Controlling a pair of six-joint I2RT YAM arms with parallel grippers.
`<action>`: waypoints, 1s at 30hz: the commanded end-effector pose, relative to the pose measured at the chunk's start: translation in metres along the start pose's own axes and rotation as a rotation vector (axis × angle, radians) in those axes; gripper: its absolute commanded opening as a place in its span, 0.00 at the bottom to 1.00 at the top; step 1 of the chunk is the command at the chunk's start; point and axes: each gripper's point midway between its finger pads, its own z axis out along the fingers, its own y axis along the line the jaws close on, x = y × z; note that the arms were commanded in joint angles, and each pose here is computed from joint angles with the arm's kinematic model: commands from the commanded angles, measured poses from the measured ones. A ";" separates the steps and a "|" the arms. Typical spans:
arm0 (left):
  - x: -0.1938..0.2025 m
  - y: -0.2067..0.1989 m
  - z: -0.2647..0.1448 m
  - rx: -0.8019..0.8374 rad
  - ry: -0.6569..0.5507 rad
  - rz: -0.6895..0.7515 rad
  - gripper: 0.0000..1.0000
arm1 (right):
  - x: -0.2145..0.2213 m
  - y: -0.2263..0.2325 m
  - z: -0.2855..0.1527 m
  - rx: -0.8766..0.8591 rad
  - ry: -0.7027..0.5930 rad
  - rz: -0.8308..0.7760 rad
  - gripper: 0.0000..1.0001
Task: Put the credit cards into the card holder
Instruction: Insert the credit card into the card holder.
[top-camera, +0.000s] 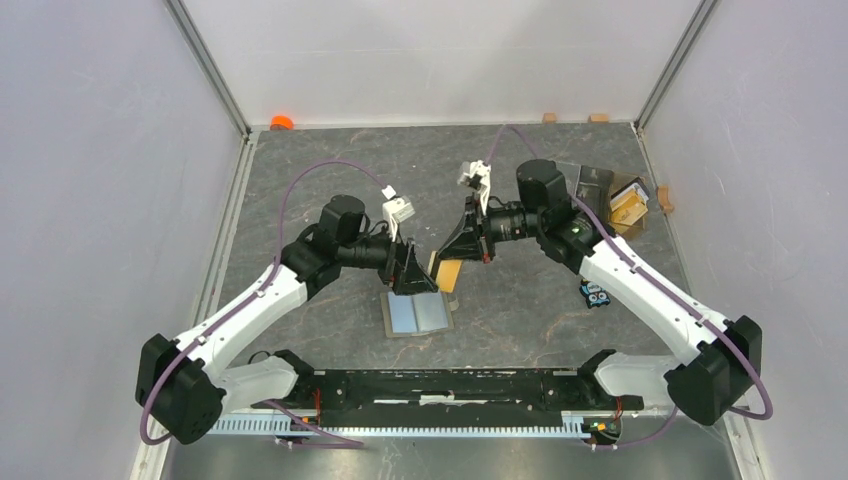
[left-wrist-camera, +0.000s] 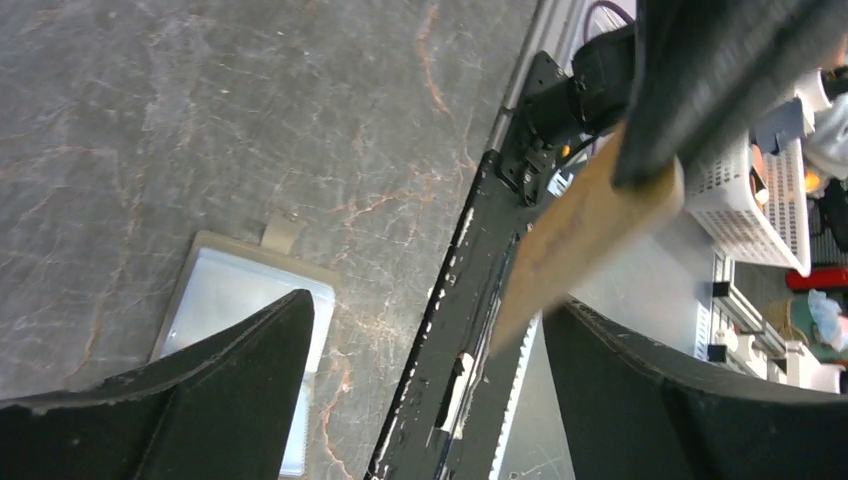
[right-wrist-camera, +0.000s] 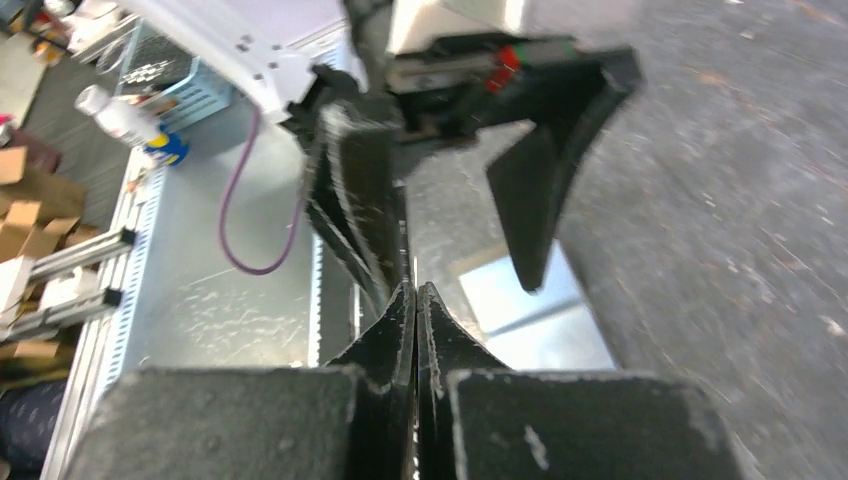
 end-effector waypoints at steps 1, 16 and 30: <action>-0.001 -0.021 0.001 0.102 -0.006 0.083 0.87 | -0.008 0.033 0.013 -0.158 -0.018 -0.043 0.00; -0.003 -0.046 -0.007 0.206 -0.019 0.119 0.02 | -0.004 -0.018 0.020 0.106 0.002 -0.025 0.29; -0.039 -0.033 -0.016 0.034 -0.283 0.029 0.02 | -0.038 0.022 0.000 -0.068 -0.447 0.001 0.60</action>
